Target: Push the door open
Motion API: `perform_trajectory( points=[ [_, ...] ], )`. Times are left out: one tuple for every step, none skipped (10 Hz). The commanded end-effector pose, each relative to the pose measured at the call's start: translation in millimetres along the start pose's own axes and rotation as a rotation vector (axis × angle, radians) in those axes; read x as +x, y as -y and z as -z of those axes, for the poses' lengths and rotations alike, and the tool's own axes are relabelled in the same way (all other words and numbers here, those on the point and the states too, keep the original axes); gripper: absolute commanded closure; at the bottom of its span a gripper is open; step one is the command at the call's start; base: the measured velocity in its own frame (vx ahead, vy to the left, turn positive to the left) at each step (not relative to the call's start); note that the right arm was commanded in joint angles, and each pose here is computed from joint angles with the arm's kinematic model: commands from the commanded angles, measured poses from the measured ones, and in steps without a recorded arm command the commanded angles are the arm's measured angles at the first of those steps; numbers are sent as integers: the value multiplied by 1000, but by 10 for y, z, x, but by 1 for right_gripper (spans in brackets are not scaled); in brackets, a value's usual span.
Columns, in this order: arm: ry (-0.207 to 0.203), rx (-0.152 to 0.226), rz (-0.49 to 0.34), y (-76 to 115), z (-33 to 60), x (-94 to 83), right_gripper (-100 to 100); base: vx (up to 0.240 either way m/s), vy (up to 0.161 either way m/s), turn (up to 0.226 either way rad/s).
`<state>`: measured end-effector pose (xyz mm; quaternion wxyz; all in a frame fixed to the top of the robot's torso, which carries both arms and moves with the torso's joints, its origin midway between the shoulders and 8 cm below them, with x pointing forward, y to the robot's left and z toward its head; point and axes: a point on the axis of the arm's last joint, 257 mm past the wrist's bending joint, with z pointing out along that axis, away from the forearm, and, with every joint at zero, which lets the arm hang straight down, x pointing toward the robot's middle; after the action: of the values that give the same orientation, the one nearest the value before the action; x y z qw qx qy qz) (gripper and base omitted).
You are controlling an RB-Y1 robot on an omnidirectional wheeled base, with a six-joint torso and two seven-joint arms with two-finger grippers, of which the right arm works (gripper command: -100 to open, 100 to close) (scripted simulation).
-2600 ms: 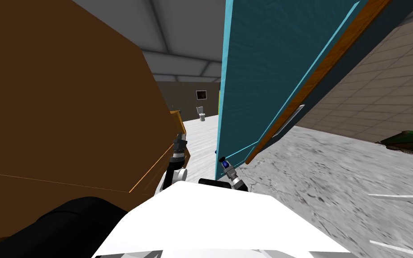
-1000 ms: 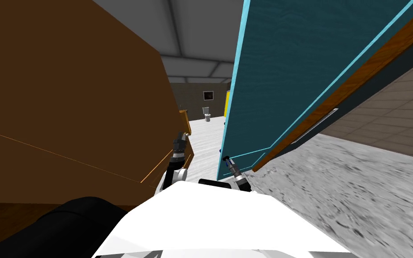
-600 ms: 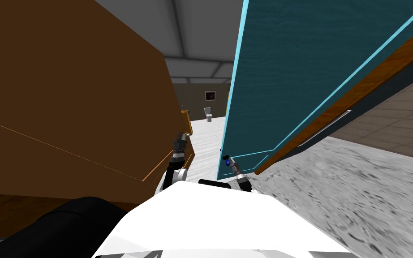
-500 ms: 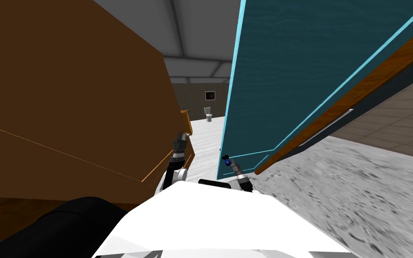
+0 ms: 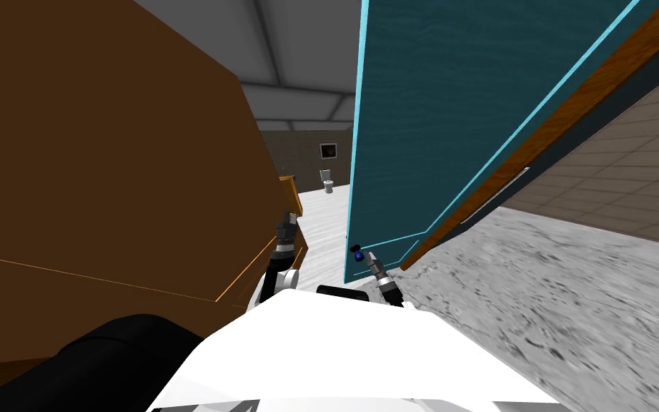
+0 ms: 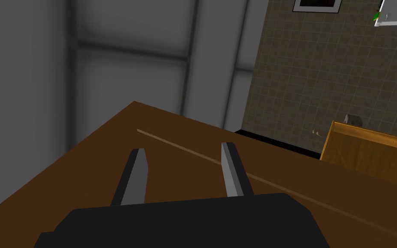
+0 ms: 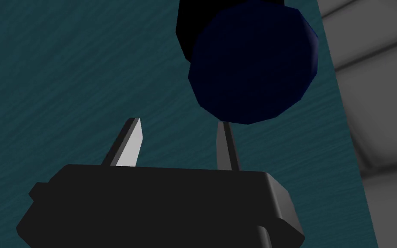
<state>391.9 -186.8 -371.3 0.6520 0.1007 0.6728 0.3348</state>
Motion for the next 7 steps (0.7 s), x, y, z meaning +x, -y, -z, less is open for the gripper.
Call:
perform_trajectory(
  points=[
    [-20, -19, 48, -53, 1, 61, -100, -48, 7, -176],
    [-32, -32, 77, -83, -7, 96, -100, -48, 4, -162],
    [-45, -45, 107, -116, -15, 135, -100, -43, 0, -150],
    [-58, -59, 138, -152, -22, 176, -100, -44, -1, -173],
    [-71, -74, 170, -190, -30, 220, -100, -40, -2, -218],
    [-83, -90, 202, -230, -38, 266, -100, -43, 0, -216],
    [-96, -106, 234, -273, -46, 313, -100, -50, -3, -199]
  ],
)
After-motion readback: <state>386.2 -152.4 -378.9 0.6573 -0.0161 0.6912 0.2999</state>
